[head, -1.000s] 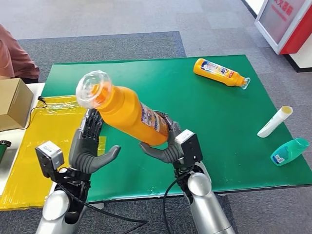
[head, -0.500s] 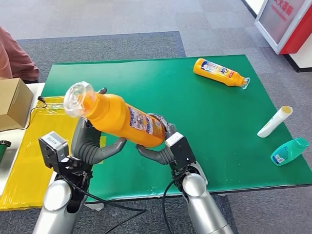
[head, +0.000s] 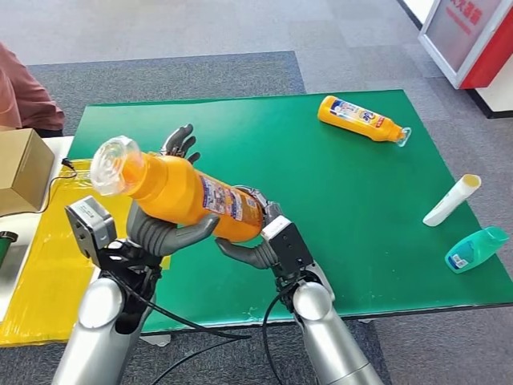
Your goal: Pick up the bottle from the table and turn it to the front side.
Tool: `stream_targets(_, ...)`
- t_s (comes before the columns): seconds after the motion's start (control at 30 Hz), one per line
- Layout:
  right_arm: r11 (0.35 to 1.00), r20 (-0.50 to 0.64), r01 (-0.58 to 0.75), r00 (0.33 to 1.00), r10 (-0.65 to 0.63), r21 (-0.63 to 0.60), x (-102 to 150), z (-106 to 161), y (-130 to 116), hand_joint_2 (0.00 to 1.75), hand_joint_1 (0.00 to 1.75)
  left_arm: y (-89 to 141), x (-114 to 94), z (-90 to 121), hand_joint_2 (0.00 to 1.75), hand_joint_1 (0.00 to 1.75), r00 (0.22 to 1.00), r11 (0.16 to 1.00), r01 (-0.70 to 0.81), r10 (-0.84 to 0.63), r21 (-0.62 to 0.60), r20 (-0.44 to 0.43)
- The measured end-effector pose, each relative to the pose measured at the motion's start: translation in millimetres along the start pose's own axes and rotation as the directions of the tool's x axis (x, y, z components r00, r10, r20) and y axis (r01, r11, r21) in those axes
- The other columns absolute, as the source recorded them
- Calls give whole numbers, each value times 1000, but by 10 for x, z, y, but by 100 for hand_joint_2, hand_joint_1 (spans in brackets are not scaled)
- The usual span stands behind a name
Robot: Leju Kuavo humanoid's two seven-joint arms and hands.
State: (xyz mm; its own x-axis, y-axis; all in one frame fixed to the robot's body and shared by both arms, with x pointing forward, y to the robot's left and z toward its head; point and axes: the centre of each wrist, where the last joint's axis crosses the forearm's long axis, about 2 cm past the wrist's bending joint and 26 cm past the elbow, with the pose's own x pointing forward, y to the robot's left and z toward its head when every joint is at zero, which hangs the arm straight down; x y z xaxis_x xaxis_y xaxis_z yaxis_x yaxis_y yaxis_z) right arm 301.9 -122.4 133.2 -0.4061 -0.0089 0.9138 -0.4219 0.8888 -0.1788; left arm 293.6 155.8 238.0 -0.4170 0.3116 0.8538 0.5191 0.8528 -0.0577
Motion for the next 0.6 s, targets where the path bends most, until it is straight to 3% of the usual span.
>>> stream_targets(0.3, 999, -7, 15, 1000, -15, 30, -28, -24, 73, 175, 175, -68, -7, -110, 175, 0, 995, 994, -96, 97, -54, 13)
stream_targets(0.33, 999, -9, 16, 1000, -16, 31, -33, -22, 76, 175, 175, -72, -10, -114, 175, 13, 995, 994, -96, 97, -57, 12)
stream_targets(0.43, 999, -14, 17, 1000, -17, 33, -43, -18, 81, 175, 175, -77, -21, -122, 175, 144, 995, 993, -97, 98, -61, 8)
stream_targets(0.47, 999, -15, 18, 1000, -17, 33, -45, -17, 82, 175, 175, -77, -23, -125, 175, 175, 995, 993, -97, 98, -62, 7)
stream_targets(0.6, 999, -20, 25, 1000, -24, 31, -57, -13, 84, 175, 175, -76, -30, -133, 175, 175, 996, 993, -94, 95, -69, 4)
